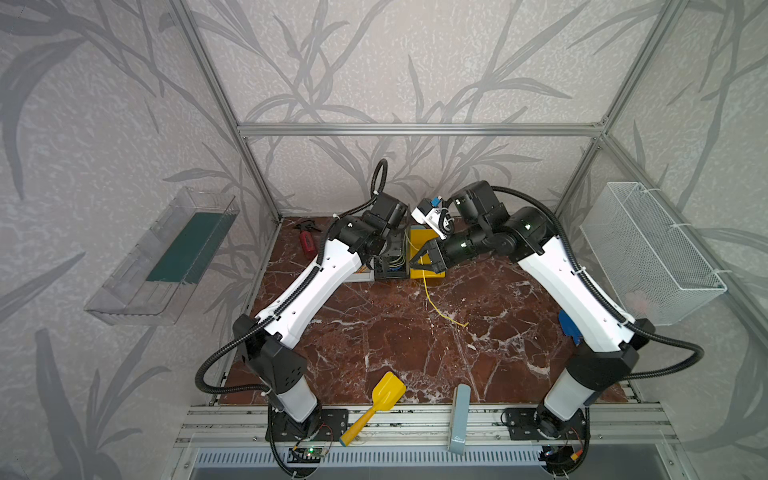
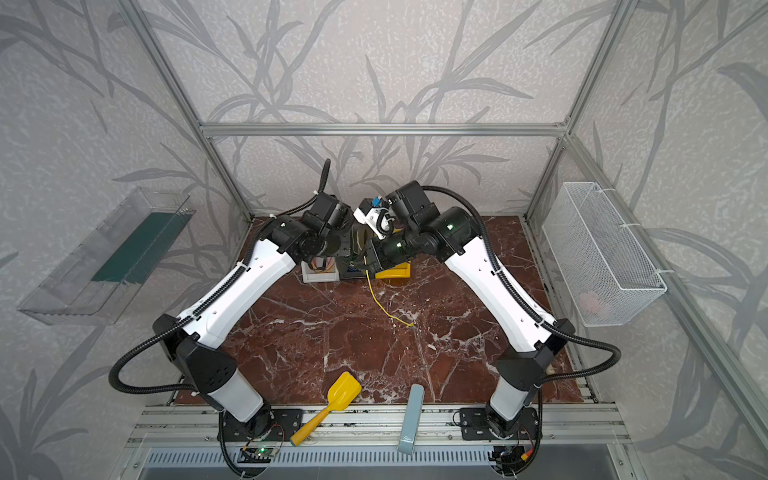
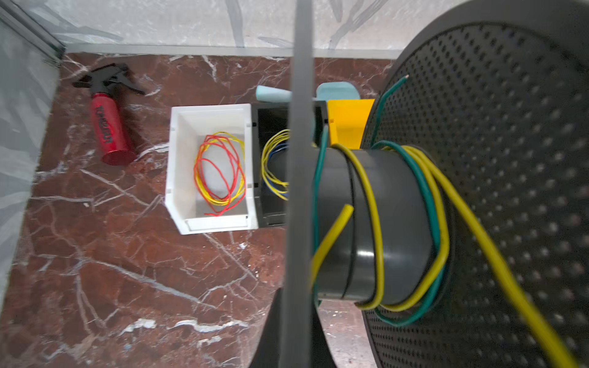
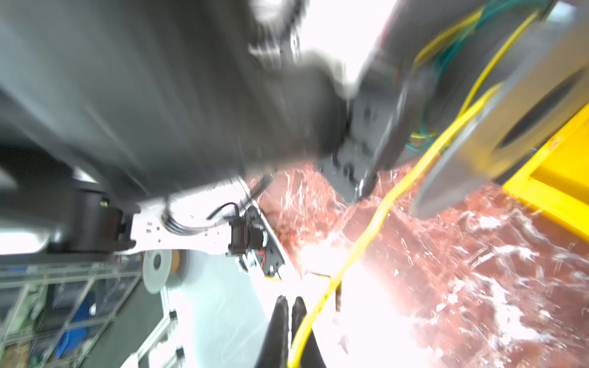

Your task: Wrap the cables

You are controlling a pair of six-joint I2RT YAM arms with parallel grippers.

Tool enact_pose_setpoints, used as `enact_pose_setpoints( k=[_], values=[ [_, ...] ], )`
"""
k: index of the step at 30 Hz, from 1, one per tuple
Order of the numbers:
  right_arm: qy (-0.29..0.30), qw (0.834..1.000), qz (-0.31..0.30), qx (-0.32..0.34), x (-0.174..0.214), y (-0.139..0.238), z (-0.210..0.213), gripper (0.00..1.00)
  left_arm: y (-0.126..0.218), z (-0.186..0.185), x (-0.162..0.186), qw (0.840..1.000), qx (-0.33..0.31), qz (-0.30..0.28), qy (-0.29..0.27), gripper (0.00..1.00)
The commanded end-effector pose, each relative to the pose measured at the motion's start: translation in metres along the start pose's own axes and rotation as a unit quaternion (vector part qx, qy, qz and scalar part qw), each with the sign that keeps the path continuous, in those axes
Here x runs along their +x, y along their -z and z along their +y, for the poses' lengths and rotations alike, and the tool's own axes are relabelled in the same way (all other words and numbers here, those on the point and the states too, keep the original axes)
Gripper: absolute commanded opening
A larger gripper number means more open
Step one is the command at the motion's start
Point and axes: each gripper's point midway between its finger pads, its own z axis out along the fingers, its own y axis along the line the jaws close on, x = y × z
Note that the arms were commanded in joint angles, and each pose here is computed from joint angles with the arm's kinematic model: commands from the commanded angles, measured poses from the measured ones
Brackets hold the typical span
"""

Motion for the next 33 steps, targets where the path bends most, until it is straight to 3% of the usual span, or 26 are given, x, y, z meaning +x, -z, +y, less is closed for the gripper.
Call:
enact_pose_setpoints(
  k=[1,8,12,17,20,26,29,33],
  values=[
    [0.016,0.994,0.014,-0.108,0.047,0.017,0.064,0.00,-0.012,0.017,-0.053,0.990,0.004,-0.067,0.121,0.00],
    [-0.031,0.994,0.065,-0.086,0.118,-0.040,0.017,0.00,0.005,-0.002,-0.089,0.971,0.117,-0.085,0.193,0.00],
    [-0.044,0.995,0.089,0.017,0.150,-0.063,-0.046,0.00,0.028,-0.015,-0.101,0.956,0.189,-0.080,0.209,0.00],
    [-0.045,0.981,0.135,0.131,0.189,-0.080,-0.122,0.00,0.064,-0.009,-0.101,0.944,0.240,-0.069,0.217,0.00],
    [-0.033,0.969,0.178,0.171,0.202,-0.084,-0.146,0.00,0.077,-0.009,-0.083,0.944,0.256,-0.037,0.203,0.00],
    [-0.037,0.948,0.175,0.265,0.205,-0.078,-0.194,0.00,0.091,0.004,-0.031,0.950,0.257,0.028,0.178,0.00],
    [-0.042,0.933,0.188,0.303,0.210,-0.072,-0.214,0.00,0.084,0.021,0.000,0.960,0.220,0.060,0.161,0.00],
    [-0.030,0.917,0.208,0.338,0.216,-0.067,-0.229,0.00,0.055,0.026,0.050,0.955,0.219,0.116,0.164,0.00]
  ],
)
